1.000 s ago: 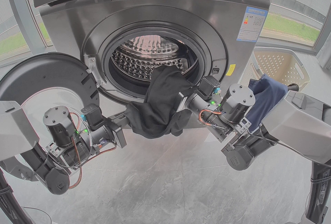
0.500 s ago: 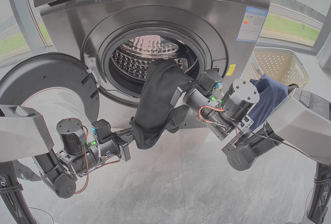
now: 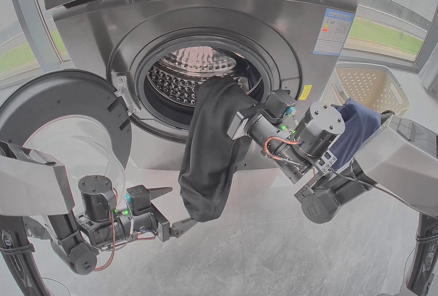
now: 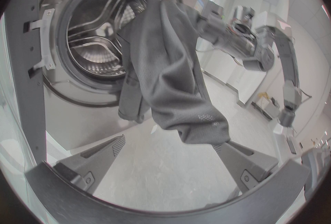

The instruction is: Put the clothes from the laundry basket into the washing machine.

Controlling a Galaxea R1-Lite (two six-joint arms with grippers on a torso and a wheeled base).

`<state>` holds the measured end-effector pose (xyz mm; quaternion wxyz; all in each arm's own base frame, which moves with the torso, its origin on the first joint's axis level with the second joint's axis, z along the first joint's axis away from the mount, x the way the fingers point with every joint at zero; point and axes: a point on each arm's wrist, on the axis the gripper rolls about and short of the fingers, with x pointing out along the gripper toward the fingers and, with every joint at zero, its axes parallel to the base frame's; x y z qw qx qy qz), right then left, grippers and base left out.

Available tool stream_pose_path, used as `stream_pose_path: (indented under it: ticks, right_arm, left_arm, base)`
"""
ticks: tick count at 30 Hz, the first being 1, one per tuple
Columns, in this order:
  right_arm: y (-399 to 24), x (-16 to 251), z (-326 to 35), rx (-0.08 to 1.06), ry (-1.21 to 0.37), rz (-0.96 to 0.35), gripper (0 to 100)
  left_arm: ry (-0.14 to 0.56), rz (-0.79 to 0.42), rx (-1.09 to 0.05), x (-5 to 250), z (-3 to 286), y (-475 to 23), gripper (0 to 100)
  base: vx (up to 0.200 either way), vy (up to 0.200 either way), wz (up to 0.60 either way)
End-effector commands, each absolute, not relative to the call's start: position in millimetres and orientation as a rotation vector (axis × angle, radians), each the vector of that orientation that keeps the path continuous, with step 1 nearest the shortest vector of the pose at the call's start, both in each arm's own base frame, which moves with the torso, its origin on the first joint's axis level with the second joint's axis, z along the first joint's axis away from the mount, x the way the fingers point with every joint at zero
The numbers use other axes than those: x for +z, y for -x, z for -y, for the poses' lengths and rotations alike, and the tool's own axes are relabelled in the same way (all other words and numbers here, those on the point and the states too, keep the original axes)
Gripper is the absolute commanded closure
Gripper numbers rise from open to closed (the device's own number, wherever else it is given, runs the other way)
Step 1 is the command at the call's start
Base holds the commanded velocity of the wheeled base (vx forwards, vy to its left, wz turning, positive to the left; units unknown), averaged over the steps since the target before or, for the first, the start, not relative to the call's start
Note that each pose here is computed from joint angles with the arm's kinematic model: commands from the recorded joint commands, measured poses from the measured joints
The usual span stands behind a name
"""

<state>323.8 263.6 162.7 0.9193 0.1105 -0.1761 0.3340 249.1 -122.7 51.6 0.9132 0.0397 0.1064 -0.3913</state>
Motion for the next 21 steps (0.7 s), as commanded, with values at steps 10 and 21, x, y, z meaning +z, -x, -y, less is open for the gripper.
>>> stream_pose_path:
  ticks: [10,21]
  right_arm:
    - [-322,158,-267,0.696,-0.224,0.349,100]
    - [-310,162,-278,0.731,-0.23,0.349,100]
  left_arm:
    - [-0.15,-0.231,-0.916,54,128,-218,0]
    - [-0.082,-0.017,-0.893,83,168,-268,0]
  base:
    - [0.0,0.0,0.0]
    - [0.0,0.0,0.0]
